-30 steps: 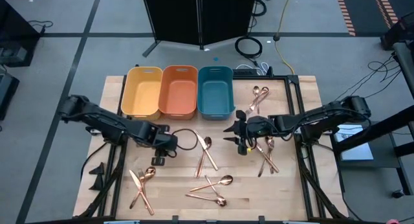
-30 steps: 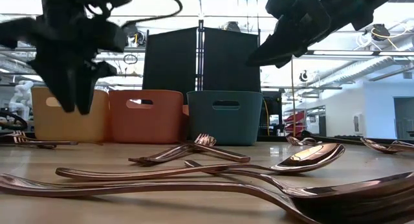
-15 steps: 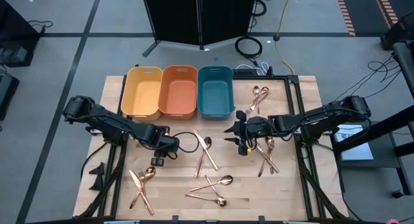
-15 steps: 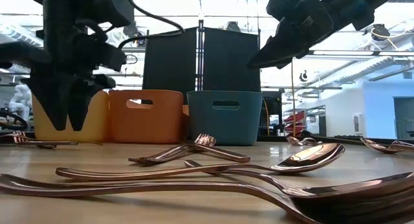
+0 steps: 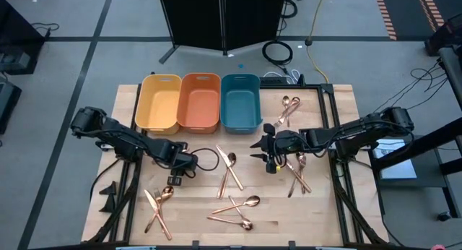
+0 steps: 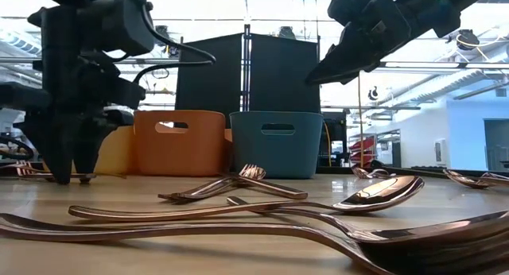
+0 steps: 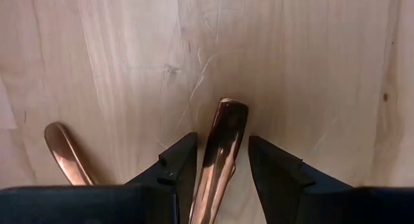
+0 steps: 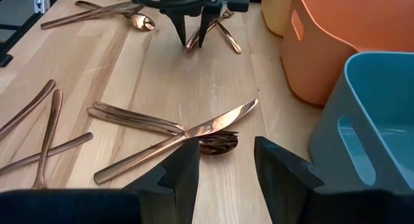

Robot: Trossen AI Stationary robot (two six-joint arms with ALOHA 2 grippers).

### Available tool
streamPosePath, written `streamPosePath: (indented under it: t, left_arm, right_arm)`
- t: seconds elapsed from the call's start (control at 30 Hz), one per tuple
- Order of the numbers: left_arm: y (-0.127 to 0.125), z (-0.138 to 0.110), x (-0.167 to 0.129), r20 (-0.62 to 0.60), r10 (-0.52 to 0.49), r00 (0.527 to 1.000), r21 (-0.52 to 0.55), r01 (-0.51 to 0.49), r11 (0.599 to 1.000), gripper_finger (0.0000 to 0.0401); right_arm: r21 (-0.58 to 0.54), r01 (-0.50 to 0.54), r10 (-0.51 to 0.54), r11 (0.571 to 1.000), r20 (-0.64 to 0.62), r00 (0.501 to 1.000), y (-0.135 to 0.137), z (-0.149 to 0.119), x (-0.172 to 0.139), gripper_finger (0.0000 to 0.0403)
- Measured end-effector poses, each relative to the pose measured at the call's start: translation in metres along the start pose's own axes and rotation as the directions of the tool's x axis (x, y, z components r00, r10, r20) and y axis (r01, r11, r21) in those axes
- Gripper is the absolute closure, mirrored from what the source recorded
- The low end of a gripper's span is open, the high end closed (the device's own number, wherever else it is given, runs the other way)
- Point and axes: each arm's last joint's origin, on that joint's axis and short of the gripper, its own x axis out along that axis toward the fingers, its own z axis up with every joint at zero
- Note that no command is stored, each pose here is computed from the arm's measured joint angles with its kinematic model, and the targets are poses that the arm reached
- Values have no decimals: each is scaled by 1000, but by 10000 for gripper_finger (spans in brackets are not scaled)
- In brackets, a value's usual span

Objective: Sort silverware
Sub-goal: Put the gold table knife into the yellow bin

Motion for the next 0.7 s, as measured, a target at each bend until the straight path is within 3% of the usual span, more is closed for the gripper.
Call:
streamPosePath:
  t: [0.2,0.5,0.7]
  left_arm:
    - [0,0,0,3,-1,1000,1,1,1000,279]
    - [0,0,0,7,-2,1000,1,2,1000,360]
    - [0,0,-4,27,2,1000,1,-2,1000,371]
  right_arm:
    - [0,5,-5,1000,1,1000,0,0,0,264]
    - [0,5,-5,1000,1,1000,0,0,0,264]
    - [0,5,-5,1000,1,1000,0,0,0,264]
